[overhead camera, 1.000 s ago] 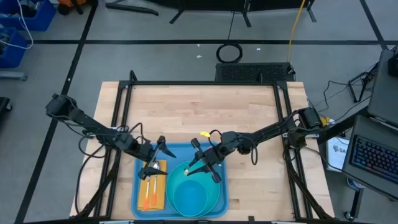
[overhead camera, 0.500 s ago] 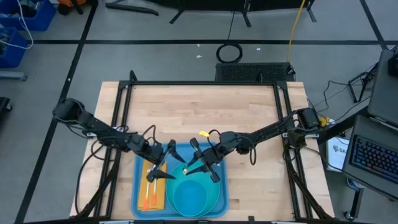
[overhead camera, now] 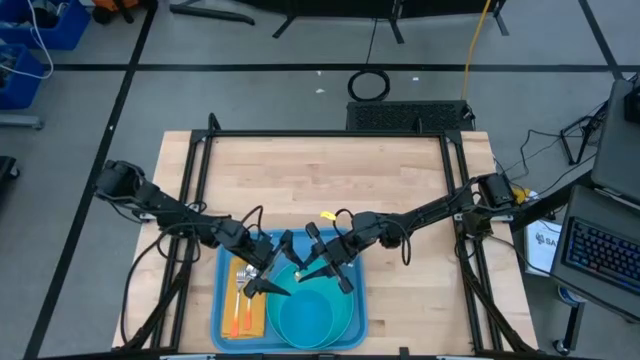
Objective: Set up tray
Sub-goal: Put the light yellow table knife to the right of the orange spoon on the yellow table napkin
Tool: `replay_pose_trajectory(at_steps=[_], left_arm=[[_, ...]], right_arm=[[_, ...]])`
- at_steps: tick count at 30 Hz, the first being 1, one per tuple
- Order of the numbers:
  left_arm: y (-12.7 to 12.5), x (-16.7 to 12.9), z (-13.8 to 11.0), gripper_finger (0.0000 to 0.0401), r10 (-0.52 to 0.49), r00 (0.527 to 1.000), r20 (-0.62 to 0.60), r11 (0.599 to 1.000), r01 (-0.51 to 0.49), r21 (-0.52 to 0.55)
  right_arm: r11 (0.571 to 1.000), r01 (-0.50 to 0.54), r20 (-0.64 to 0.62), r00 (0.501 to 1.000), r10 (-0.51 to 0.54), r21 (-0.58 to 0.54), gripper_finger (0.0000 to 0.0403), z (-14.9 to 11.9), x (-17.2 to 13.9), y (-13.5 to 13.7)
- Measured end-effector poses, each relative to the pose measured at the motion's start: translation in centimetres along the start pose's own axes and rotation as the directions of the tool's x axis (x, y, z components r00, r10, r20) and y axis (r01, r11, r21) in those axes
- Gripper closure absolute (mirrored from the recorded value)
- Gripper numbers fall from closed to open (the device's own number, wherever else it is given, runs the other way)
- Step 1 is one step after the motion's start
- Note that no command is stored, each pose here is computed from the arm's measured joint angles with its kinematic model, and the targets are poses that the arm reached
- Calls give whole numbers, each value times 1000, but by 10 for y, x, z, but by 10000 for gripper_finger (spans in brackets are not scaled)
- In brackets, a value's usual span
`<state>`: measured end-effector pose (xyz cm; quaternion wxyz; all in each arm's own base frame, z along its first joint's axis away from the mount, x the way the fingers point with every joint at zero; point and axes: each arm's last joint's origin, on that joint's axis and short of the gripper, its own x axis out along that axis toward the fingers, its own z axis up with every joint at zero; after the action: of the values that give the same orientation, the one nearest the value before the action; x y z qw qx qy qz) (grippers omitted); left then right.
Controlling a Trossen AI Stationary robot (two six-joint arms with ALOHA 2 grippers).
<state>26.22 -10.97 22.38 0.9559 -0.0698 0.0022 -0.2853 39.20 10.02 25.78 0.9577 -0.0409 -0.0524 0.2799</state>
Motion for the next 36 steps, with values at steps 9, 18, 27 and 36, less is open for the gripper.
replay_pose_trajectory(at_steps=[9,18,27,36], left_arm=[[1,1,-2,115,1,1000,-8,1000,-1,-1],[3,1,-2,214,21,1000,-6,1000,-21,-15],[5,0,-4,283,41,999,-24,999,-41,-1],[5,0,-5,343,59,998,-32,998,-59,4]], right_arm=[[1000,6,-4,1000,-6,-4,348,-1,-1,-2],[1000,12,-15,1000,-12,9,348,-3,-1,-4],[1000,19,-22,1000,-18,21,348,-5,-2,-7],[1000,16,-27,1000,-15,21,349,-5,-2,-6]])
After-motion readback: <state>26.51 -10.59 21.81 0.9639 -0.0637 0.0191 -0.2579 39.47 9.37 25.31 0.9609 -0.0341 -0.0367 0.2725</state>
